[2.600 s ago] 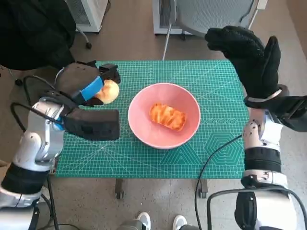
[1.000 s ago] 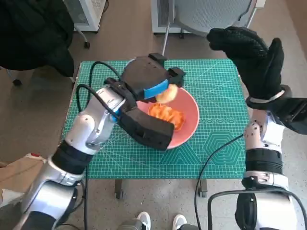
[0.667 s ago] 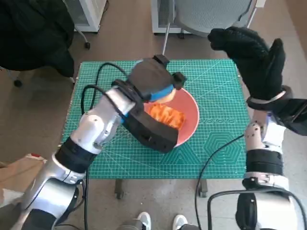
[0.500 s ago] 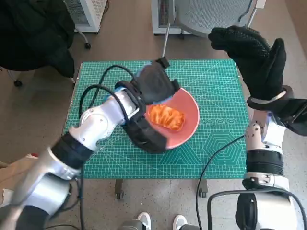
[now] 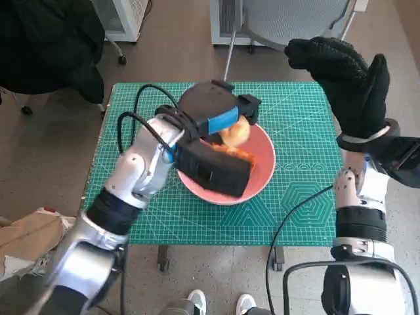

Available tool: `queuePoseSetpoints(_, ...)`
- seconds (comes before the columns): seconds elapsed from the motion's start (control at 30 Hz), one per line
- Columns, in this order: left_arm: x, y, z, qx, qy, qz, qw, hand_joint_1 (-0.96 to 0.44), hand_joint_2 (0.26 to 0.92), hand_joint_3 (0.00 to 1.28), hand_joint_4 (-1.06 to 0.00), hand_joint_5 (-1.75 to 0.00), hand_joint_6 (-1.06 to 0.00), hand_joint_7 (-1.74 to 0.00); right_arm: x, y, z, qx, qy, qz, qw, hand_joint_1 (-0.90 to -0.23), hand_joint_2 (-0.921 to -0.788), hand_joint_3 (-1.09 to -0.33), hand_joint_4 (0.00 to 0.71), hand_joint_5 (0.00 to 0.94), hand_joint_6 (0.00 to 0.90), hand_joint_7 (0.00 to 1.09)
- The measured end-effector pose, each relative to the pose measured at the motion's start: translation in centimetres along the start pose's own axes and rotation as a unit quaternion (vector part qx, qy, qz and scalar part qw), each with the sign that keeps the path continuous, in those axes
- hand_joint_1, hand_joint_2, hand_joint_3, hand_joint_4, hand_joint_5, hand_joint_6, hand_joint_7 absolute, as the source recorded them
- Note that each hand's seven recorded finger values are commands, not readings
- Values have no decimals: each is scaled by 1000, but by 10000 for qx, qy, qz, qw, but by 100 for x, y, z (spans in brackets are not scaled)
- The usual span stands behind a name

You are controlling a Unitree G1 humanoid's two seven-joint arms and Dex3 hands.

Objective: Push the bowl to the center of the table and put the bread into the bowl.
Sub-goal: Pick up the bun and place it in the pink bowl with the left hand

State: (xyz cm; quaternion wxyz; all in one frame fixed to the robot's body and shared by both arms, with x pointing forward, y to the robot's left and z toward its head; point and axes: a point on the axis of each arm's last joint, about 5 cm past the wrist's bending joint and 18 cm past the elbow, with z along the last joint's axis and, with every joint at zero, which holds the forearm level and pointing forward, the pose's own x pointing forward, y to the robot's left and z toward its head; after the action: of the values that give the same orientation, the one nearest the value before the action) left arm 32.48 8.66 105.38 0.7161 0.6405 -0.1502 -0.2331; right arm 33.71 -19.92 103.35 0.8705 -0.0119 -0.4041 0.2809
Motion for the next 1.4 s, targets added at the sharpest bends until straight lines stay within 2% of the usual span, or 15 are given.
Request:
queuePoseSetpoints(0.07, -10, -23, -13, -12, 58, -75, 10000, -246, 792, 74, -175, -107, -90, -580, -7, -1, -2, 1, 9, -5, 10000, -734, -921, -897, 321, 1, 408, 2)
queuePoseSetpoints(0.17, -16, -49, -23, 5, 88, -127, 9999, -334, 805, 52, -136, -39, -71, -519, -18, 0, -7, 8, 25, -12, 10000, -734, -921, -897, 321, 0, 408, 2)
queuePoseSetpoints(0.4, -25, -70, -41, 166, -8, -69, 9998, -490, 857, 39, -97, -3, -38, -459, -20, 2, -11, 16, 35, -13, 10000, -734, -921, -897, 320, 0, 407, 2)
queuePoseSetpoints(1.2, -34, -93, -89, 290, -107, 37, 9995, -573, 903, 12, -66, 0, -16, -419, -34, 3, -28, 50, 82, -30, 9999, -735, -921, -893, 322, 1, 409, 3)
queuePoseSetpoints(1.4, -57, -85, -93, 234, -188, 129, 9995, -584, 909, 4, -62, -1, -50, -359, -34, 2, -29, 52, 86, -30, 9999, -735, -921, -893, 323, 1, 409, 3)
